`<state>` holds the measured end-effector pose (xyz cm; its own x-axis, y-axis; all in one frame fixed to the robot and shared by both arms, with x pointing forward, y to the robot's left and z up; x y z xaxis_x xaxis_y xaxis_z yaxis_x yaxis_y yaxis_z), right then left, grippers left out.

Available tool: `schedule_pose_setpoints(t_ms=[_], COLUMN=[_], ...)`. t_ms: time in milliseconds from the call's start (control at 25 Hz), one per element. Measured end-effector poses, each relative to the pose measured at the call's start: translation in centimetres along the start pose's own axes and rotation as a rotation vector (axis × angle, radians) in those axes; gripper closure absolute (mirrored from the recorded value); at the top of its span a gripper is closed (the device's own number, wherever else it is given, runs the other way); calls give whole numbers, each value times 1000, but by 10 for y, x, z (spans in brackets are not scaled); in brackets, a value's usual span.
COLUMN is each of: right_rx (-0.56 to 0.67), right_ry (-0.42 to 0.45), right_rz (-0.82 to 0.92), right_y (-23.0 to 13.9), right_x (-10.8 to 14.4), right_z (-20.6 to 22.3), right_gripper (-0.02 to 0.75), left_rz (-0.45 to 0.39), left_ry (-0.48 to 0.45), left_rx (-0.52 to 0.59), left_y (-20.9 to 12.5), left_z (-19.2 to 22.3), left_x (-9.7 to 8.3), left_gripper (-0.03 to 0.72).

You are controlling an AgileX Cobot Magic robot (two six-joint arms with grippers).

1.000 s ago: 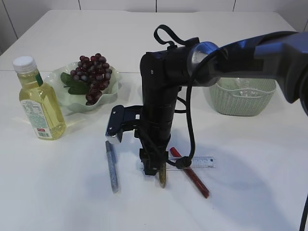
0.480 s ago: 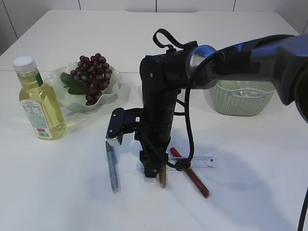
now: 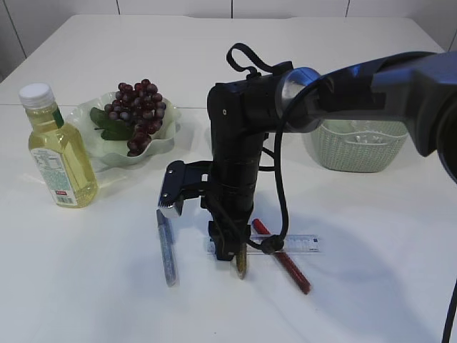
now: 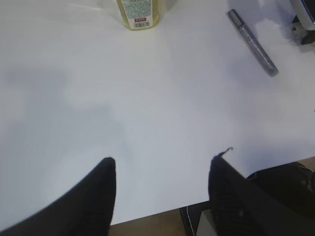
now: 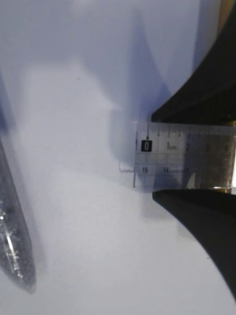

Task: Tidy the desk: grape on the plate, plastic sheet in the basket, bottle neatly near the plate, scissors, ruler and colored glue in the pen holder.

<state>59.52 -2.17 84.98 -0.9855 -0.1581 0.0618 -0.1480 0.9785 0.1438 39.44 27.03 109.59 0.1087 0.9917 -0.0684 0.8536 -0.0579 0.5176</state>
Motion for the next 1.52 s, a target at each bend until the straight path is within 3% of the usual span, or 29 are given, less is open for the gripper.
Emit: schedule_pose_setpoints(t_ms=[1080, 1280, 1520], right_rx=[-5, -34, -93], right_ry=[15, -38, -135], right_rz=[-10, 97, 368], right_y=[7, 16, 27], right_x=[-4, -15, -33], right_z=[-20, -37, -69], right_gripper=[429, 429, 429], left_rz=[1, 2, 2], left_ry=[4, 5, 7], left_rx=[0, 0, -1], left_y=[0, 0, 0], left_z=[0, 0, 0], left_x=[1, 1, 1], left_gripper=[254, 254, 253])
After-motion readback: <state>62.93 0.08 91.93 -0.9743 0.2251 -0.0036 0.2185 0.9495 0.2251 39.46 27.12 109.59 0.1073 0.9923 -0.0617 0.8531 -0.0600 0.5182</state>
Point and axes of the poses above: a point on each arm's last joint axis where the gripper is mounted, z pointing out along that axis toward the gripper, x along the wrist's bending axis when the last joint is at zero, y = z × x, the point moved 5 cm from there along z, pointing out along that axis toward the gripper, and after that the axes turned 9 degrees about -z, right-handed, at the moved point
